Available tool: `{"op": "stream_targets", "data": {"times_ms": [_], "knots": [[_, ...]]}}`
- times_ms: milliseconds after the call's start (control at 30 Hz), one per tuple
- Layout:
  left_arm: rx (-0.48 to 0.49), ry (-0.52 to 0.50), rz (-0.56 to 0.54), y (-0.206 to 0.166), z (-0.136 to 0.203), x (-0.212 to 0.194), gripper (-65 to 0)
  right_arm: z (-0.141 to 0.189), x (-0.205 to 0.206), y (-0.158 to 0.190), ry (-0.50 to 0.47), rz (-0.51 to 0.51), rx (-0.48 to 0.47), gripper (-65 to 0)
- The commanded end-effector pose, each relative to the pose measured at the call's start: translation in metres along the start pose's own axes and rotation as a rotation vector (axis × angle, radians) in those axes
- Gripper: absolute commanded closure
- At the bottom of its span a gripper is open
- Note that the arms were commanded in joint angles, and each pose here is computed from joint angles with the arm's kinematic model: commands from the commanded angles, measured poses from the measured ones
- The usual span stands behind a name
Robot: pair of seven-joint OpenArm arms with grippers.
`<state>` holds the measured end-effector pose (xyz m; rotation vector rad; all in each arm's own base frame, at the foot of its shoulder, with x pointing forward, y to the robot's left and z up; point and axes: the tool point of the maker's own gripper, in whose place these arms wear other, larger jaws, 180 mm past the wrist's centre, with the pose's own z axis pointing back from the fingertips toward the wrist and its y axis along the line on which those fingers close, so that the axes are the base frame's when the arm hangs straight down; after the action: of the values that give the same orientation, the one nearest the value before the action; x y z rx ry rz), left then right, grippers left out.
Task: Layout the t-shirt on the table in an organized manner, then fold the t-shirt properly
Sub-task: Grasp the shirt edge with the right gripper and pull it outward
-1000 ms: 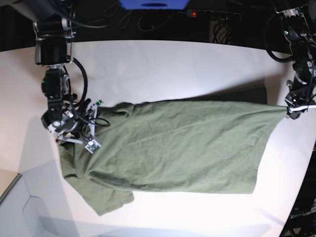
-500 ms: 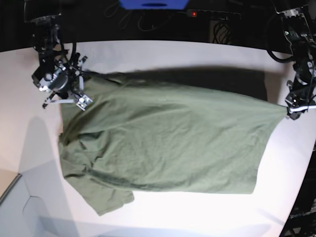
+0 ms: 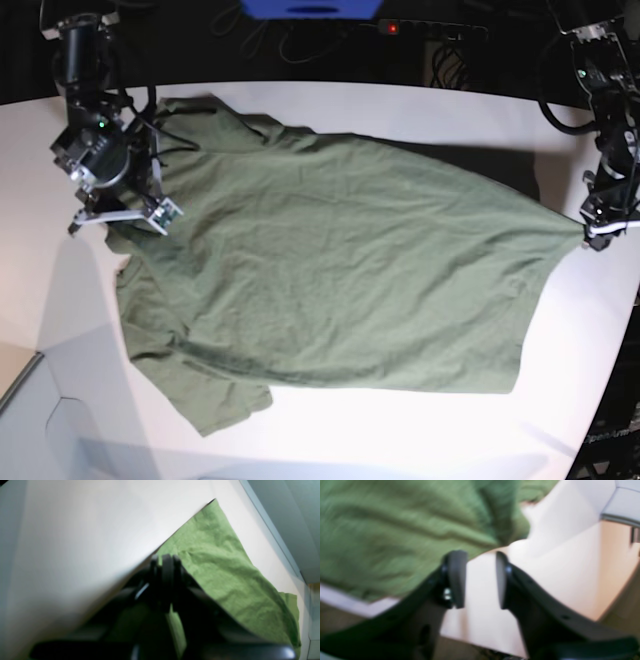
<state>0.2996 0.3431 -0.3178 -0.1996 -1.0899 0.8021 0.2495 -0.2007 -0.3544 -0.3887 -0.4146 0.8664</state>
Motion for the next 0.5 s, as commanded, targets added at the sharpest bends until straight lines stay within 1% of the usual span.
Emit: {"op": "stream_targets", "data": {"times_ms": [0, 67, 133, 167, 267, 333, 400, 467], "knots": [[-0.012, -0.037, -0.002, -0.005, 0.001, 0.014, -0.1, 0.003, -0.001, -0.004, -0.004, 0.001, -0.014, -27.6], [-0.012, -0.037, -0.002, -0.005, 0.001, 0.014, -0.1, 0.002, -0.005, 0.007, 0.005, -0.004, 0.011, -34.1], [-0.012, -0.035, -0.002, -0.004, 0.001, 0.013, -0.1, 0.001, -0.008, 0.015, 0.011, -0.022, 0.03, -38.1], [-0.012, -0.035, -0.002, -0.004, 0.001, 0.013, -0.1, 0.0, -0.013, 0.016, 0.019, -0.041, 0.032, -38.7], [-0.012, -0.035, -0.002, -0.004, 0.001, 0.013, -0.1, 0.0, -0.013, 0.014, -0.013, -0.133, 0.027, -39.0], [-0.013, -0.034, -0.002, -0.005, 0.001, 0.013, -0.1, -0.003, -0.021, 0.012, 0.001, -0.177, 0.027, -39.0], [-0.013, -0.034, -0.002, -0.005, 0.001, 0.013, -0.1, -0.008, -0.028, 0.013, 0.023, -0.193, 0.036, -39.0], [-0.013, -0.034, -0.002, -0.005, 0.001, 0.013, -0.1, -0.017, -0.037, 0.019, 0.055, -0.203, 0.064, -38.9]]}}
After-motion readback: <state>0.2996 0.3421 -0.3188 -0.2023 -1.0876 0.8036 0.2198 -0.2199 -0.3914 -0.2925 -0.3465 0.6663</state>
